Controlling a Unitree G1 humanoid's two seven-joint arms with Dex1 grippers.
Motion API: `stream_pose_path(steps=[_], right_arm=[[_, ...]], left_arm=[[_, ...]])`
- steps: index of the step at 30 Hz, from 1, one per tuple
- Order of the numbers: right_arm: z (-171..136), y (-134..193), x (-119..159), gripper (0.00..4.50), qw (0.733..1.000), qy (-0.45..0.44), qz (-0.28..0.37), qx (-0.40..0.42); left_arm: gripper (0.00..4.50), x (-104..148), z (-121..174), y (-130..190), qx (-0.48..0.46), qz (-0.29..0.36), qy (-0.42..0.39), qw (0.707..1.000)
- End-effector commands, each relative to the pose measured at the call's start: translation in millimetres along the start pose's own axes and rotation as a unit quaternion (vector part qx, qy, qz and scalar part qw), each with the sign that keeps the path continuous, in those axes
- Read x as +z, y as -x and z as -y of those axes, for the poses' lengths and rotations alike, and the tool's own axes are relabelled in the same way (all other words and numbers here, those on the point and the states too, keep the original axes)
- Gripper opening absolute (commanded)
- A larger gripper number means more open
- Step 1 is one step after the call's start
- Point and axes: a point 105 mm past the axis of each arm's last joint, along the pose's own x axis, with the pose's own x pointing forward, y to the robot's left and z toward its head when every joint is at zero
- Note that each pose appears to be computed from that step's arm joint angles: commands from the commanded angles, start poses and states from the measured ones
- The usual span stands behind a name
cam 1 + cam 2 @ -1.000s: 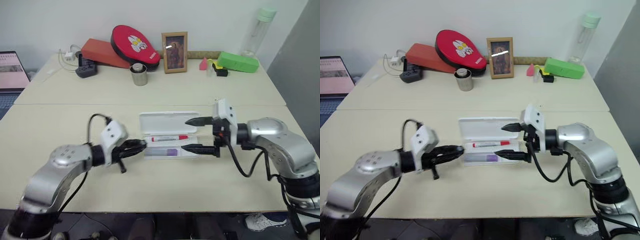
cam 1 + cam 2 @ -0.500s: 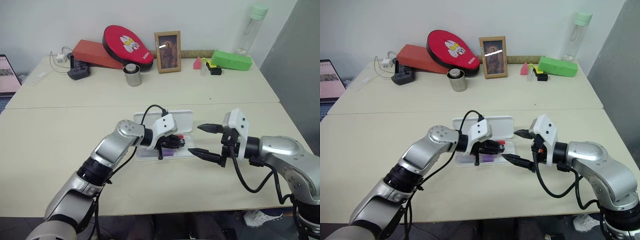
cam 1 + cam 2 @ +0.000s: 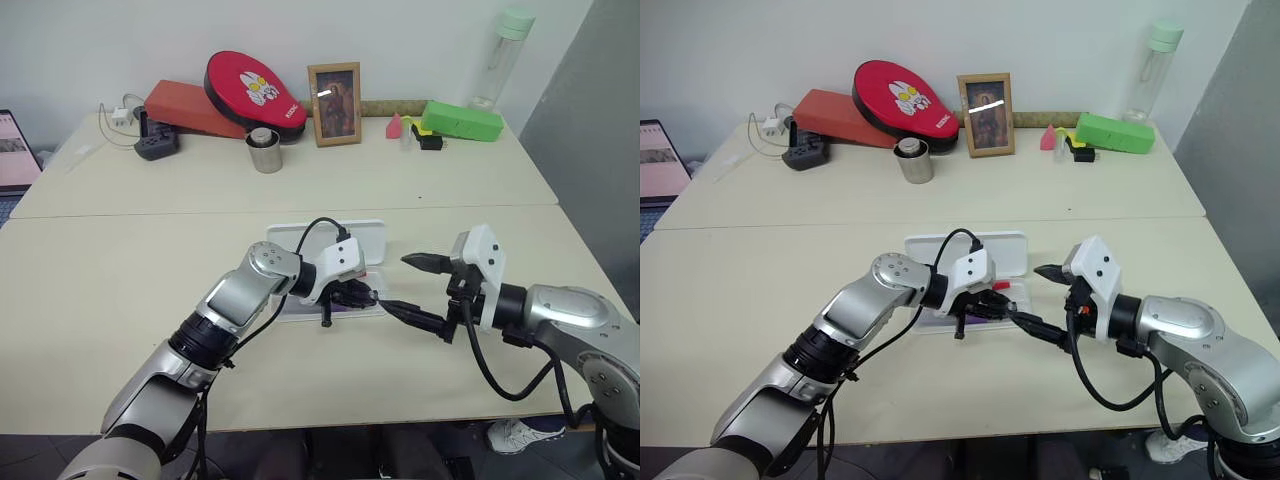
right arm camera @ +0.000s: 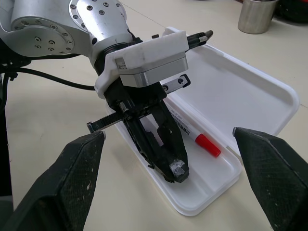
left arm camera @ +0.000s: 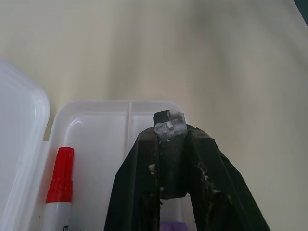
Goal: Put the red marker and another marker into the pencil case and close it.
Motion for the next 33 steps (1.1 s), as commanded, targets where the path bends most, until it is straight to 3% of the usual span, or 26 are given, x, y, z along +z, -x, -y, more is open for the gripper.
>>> stream_pose_path(steps=[1,4,6,14,21,27,33], right_arm=[[-1.6,3.7,10.7,4.50,1.000,0.023,0.015,-0.004],[-0.9,3.2,10.6,4.50,1.000,0.024,0.014,-0.003],[-1.2,3.3,10.7,4.50,1.000,0.024,0.014,-0.002],[-0.1,3.5,10.5,4.50,1.000,0.025,0.013,-0.002],[1.2,2.9,11.0,4.50,1.000,0.025,0.015,-0.003],[1.2,1.8,11.3,4.50,1.000,0.026,0.016,0.001],[3.1,5.0,20.6,4.50,0.999,0.030,0.037,0.002]], left_arm=[[0.43,9.1,-2.1,2.1,0.009,0.012,-0.012,1.000],[0.43,9.2,-0.4,1.0,0.008,0.014,-0.011,1.000],[1.14,9.6,-0.1,1.2,0.008,0.015,-0.010,1.000],[3.12,13.6,0.9,-0.4,0.009,0.024,-0.007,1.000],[4.44,17.9,-2.0,0.3,0.023,0.032,-0.007,0.999],[4.44,38.1,3.4,12.5,0.022,0.074,-0.003,0.997],[4.44,71.1,-2.4,56.3,0.039,0.159,0.026,0.986]])
